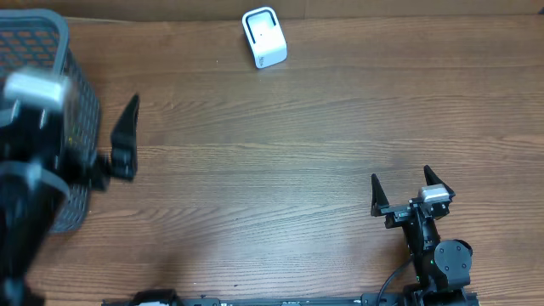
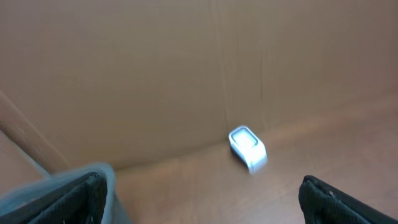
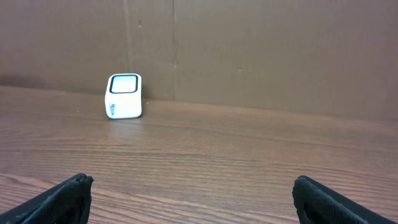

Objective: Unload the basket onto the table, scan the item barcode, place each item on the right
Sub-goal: 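Reach the left gripper into the grey basket toward the yellow bottle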

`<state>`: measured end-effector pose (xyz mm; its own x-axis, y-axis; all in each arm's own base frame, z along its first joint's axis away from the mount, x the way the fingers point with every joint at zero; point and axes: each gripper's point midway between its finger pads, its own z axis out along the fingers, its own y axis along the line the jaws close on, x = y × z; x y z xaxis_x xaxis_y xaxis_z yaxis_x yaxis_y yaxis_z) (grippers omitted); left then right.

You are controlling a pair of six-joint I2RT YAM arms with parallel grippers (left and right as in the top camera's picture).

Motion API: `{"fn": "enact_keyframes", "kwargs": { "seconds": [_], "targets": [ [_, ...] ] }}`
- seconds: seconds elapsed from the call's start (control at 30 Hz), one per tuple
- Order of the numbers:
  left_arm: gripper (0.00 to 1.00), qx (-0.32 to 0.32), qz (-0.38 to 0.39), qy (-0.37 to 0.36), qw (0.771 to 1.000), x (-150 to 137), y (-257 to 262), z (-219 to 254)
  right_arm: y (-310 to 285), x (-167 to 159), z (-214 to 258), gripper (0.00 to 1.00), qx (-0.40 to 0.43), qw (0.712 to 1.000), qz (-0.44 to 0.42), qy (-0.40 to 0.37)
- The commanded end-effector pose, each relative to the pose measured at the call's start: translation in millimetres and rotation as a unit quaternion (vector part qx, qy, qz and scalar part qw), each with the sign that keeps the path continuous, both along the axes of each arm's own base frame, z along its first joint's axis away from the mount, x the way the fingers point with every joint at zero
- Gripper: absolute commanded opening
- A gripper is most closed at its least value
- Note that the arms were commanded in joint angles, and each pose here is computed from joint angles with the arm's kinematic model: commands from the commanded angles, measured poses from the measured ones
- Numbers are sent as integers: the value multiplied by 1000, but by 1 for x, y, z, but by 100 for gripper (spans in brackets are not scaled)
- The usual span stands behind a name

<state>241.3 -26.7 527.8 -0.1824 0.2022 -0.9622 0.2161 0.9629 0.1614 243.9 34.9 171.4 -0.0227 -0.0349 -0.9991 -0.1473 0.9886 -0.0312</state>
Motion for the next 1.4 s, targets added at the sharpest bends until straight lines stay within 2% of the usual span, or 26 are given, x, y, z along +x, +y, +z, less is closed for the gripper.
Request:
{"fn": "enact_keyframes", "kwargs": {
  "seconds": [0.0, 0.07, 0.23, 0.37, 0.53, 0.6, 0.67, 0.73, 0.83, 0.9, 1.13, 1.37],
  "targets": [
    [99, 10, -19, 76, 997, 46, -3, -20, 0, 0, -2, 100, 0, 1000, 0, -2],
    [100, 1, -33, 122, 992, 77, -7, -43, 0, 0, -2, 100, 0, 1000, 0, -2],
    [100, -12, -53, 185, 981, 120, -12, -83, 0, 0, -2, 100, 0, 1000, 0, -2],
    [99, -24, -72, 212, 974, 140, -18, -103, 0, 0, -2, 100, 0, 1000, 0, -2],
    [99, -24, -72, 207, 975, 160, -17, -109, 0, 0, -2, 100, 0, 1000, 0, -2],
    [100, -15, -37, 190, 981, 170, -5, -103, 0, 0, -2, 100, 0, 1000, 0, -2],
    [100, -27, 25, 169, 985, 180, 13, -94, 0, 0, -2, 100, 0, 1000, 0, -2],
    [100, -13, 99, 147, 984, 187, 39, -86, 0, 0, -2, 100, 0, 1000, 0, -2],
    [100, 22, 198, 122, 972, 189, 76, -77, 0, 0, -2, 100, 0, 1000, 0, -2],
    [100, 44, 281, 105, 953, 184, 111, -68, 0, 0, -2, 100, 0, 1000, 0, -2],
    [100, 10, 327, 120, 937, 168, 177, -76, 0, 0, -2, 100, 0, 1000, 0, -2],
    [100, -81, 312, 187, 928, 157, 243, -127, 0, 0, -2, 100, 0, 1000, 0, -2]
  ]
}}
